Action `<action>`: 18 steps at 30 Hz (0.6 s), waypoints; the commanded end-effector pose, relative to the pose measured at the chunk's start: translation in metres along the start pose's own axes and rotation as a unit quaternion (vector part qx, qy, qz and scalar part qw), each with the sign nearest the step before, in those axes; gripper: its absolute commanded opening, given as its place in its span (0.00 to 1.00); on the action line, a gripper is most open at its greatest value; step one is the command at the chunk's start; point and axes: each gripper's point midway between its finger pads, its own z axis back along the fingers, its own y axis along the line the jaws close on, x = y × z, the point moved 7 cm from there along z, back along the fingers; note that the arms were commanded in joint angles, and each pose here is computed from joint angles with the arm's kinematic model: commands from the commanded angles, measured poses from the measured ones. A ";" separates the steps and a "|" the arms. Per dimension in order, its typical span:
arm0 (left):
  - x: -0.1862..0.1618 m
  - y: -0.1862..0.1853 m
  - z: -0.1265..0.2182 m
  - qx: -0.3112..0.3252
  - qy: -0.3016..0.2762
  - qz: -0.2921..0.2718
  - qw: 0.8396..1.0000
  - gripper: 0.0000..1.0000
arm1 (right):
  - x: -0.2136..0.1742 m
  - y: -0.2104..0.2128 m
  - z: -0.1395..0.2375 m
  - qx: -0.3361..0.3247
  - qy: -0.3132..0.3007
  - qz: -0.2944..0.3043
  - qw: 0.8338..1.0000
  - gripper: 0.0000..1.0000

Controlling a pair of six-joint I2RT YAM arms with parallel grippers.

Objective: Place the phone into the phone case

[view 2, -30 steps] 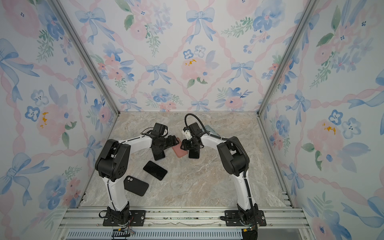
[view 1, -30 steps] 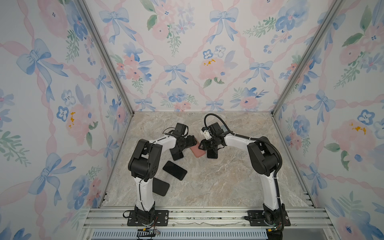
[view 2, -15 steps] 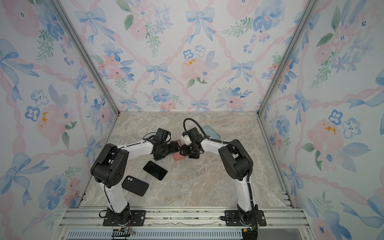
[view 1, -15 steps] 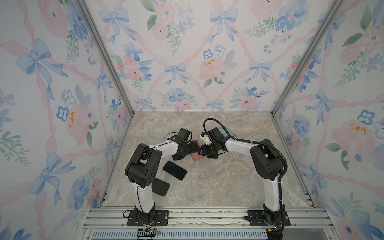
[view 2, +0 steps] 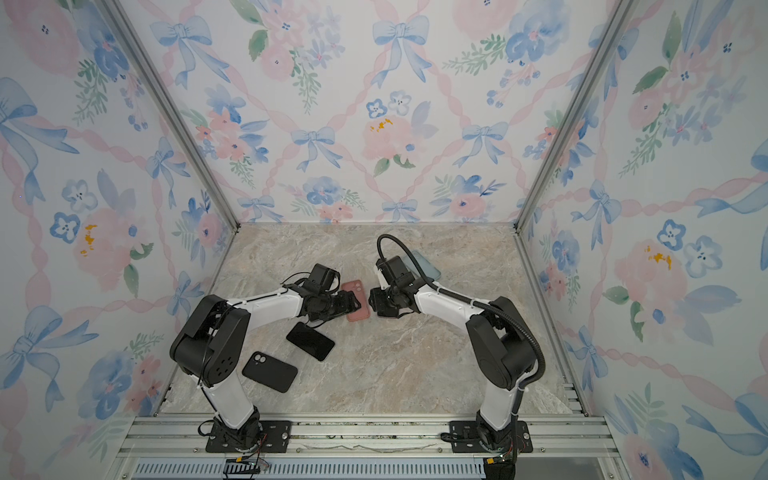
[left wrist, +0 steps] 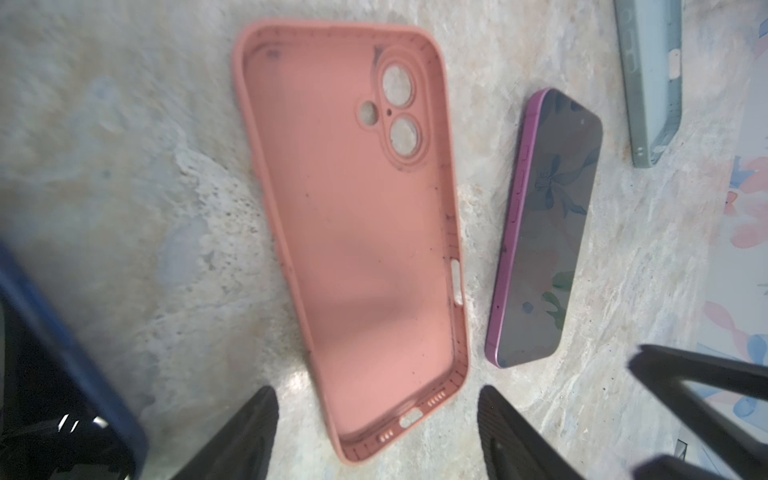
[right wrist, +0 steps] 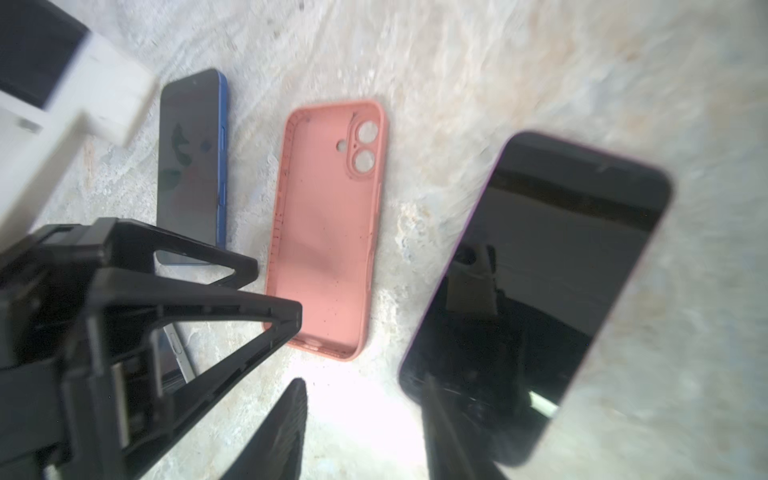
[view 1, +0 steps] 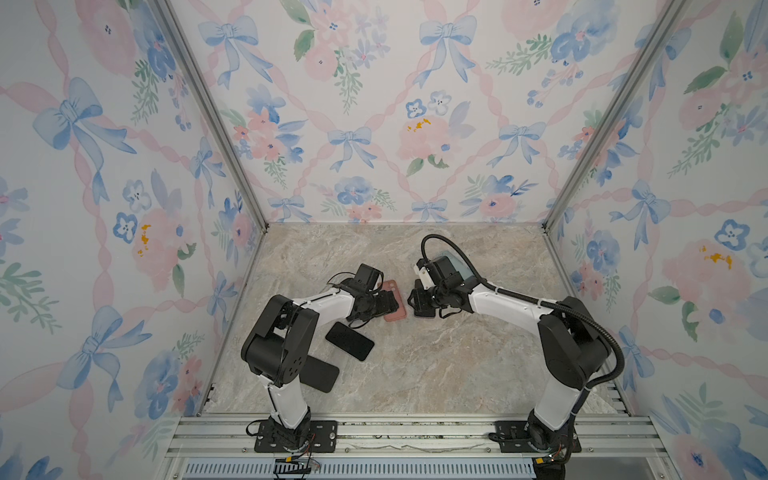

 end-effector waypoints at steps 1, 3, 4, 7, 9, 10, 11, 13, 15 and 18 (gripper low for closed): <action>-0.004 0.002 0.003 -0.014 0.008 0.004 1.000 0.77 | -0.007 -0.027 0.001 -0.111 -0.018 -0.034 0.993 0.53; -0.006 0.003 0.000 -0.015 0.012 0.002 1.000 0.77 | -0.005 -0.030 -0.001 -0.132 -0.016 -0.036 0.991 0.57; -0.007 0.003 0.000 -0.017 0.013 0.001 1.000 0.77 | -0.004 -0.031 -0.003 -0.137 -0.014 -0.037 0.990 0.60; -0.007 0.002 -0.002 -0.023 0.016 -0.001 1.000 0.77 | -0.003 -0.033 -0.012 -0.147 -0.004 -0.042 0.988 0.67; -0.007 0.002 -0.003 -0.025 0.018 -0.001 1.000 0.77 | -0.003 -0.035 -0.018 -0.152 0.003 -0.045 0.987 0.71; -0.008 0.003 -0.004 -0.026 0.020 -0.001 0.999 0.77 | -0.004 -0.036 -0.021 -0.155 0.007 -0.048 0.987 0.73; -0.008 0.002 -0.005 -0.028 0.022 -0.001 0.999 0.77 | -0.004 -0.036 -0.023 -0.158 0.010 -0.049 0.986 0.75; -0.010 0.002 -0.007 -0.030 0.025 -0.002 0.999 0.77 | -0.005 -0.037 -0.027 -0.166 0.017 -0.055 0.984 0.78; -0.012 0.000 -0.009 -0.032 0.027 -0.003 0.999 0.78 | -0.006 -0.037 -0.030 -0.171 0.023 -0.058 0.983 0.81; -0.012 -0.004 -0.012 -0.041 0.033 -0.003 0.999 0.78 | -0.008 -0.034 -0.033 -0.171 0.027 -0.061 0.983 0.83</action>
